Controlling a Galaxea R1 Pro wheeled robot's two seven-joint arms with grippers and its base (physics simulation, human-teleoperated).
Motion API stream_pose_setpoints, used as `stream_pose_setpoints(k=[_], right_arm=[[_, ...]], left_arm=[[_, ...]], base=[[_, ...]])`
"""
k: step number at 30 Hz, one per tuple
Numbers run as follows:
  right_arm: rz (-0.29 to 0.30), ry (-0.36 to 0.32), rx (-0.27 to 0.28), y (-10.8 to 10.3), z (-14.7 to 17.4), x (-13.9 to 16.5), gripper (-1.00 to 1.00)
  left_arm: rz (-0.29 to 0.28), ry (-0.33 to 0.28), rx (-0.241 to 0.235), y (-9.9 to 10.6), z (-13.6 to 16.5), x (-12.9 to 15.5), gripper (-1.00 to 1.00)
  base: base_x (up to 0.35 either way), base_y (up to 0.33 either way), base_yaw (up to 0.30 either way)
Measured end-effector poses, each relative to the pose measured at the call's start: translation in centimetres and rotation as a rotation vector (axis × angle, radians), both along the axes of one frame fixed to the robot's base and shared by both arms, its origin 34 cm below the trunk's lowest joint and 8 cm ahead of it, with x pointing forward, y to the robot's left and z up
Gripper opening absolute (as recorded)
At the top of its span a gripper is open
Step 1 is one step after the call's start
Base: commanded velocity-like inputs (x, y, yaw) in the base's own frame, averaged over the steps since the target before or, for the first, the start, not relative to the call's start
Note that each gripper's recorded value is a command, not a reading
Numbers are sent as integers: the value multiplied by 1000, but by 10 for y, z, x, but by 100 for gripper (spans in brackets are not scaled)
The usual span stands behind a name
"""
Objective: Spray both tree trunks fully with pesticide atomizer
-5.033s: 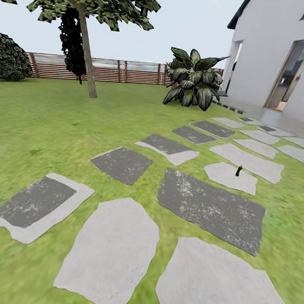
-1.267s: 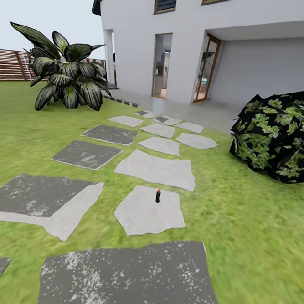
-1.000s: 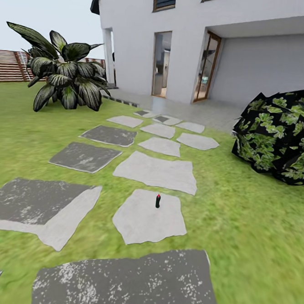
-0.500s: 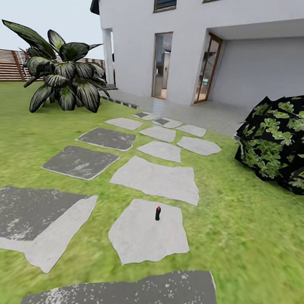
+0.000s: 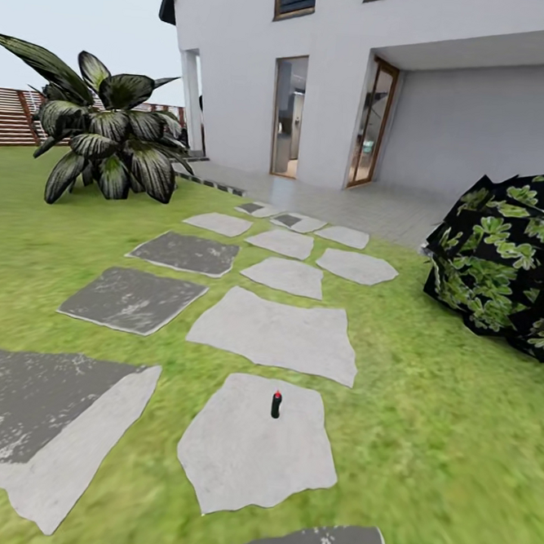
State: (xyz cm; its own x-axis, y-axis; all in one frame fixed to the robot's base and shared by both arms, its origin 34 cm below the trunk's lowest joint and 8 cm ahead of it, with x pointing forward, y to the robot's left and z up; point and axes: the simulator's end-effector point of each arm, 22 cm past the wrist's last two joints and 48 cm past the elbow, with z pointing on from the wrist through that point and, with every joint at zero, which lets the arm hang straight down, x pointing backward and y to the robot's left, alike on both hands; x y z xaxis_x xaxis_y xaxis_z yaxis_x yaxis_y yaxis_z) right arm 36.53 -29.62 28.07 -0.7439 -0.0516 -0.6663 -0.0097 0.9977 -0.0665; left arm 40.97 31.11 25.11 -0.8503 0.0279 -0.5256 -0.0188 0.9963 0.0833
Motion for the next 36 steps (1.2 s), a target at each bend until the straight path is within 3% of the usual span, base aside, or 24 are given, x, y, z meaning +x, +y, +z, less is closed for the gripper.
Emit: stream_pose_setpoints(k=[30, 36], right_arm=[[0, 0, 0, 0, 0, 0, 100], [3, -10, 0, 1, 2, 4, 100]], left_arm=[[-1, -1, -1, -1, 0, 0, 100], [-8, -38, -8, -8, 8, 18, 100]], base=[[280, -164, 0], [278, -167, 0]])
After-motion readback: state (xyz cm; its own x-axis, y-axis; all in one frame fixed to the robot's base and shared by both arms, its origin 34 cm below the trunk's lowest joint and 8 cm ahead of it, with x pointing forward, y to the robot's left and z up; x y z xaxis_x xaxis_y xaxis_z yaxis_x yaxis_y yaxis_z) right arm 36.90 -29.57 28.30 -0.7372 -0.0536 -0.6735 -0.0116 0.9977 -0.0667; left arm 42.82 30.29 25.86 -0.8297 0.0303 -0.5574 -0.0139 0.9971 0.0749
